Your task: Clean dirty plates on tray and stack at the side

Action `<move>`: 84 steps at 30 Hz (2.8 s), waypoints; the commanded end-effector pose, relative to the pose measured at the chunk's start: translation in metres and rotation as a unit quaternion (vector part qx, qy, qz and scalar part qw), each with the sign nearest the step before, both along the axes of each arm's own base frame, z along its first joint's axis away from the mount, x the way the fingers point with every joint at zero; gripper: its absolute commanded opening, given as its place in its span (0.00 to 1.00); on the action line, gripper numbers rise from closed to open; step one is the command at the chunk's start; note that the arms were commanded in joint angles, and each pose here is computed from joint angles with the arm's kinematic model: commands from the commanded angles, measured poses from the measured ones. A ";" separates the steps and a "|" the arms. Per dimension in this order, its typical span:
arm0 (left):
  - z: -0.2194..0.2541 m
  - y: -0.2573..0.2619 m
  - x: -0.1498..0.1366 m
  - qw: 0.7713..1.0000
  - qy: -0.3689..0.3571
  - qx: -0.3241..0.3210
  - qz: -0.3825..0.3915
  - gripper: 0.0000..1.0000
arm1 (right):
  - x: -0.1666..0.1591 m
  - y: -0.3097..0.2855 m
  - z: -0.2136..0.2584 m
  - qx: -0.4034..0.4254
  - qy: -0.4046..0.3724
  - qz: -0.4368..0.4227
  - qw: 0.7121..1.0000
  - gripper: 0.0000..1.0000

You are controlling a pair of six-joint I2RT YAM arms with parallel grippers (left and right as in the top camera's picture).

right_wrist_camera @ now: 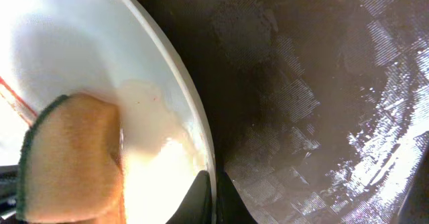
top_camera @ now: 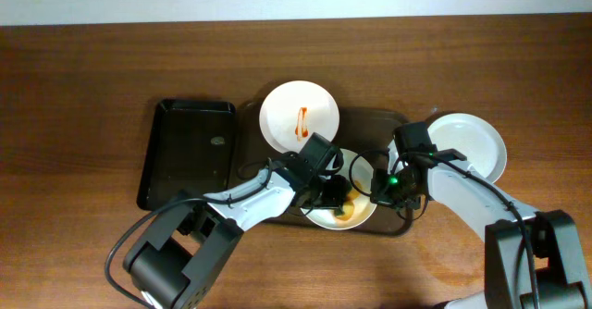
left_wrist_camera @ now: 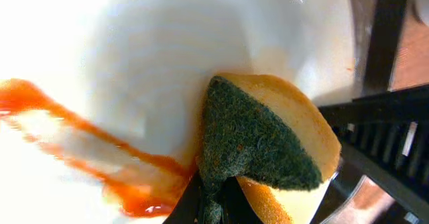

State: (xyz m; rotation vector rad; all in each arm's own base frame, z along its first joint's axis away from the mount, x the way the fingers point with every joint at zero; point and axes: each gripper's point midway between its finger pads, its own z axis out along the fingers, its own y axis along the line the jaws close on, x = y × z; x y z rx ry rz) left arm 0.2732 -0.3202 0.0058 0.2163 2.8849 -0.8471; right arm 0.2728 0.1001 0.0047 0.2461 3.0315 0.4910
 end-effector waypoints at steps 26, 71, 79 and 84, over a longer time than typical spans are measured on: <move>0.073 0.082 0.044 0.994 -0.058 0.021 0.086 0.00 | -0.006 -0.001 -0.004 -0.010 0.006 0.009 1.000 0.04; 0.089 0.158 0.053 0.951 -0.158 0.217 0.155 0.00 | 0.025 -0.026 -0.003 -0.088 -0.059 -0.001 0.994 0.04; 0.084 0.188 0.055 0.945 -0.131 0.236 0.184 0.00 | 0.018 -0.034 0.035 -0.109 -0.048 0.003 0.993 0.04; 0.084 0.188 0.055 0.945 -0.131 0.236 0.184 0.00 | 0.042 -0.064 0.113 -0.200 -0.113 -0.005 0.973 0.04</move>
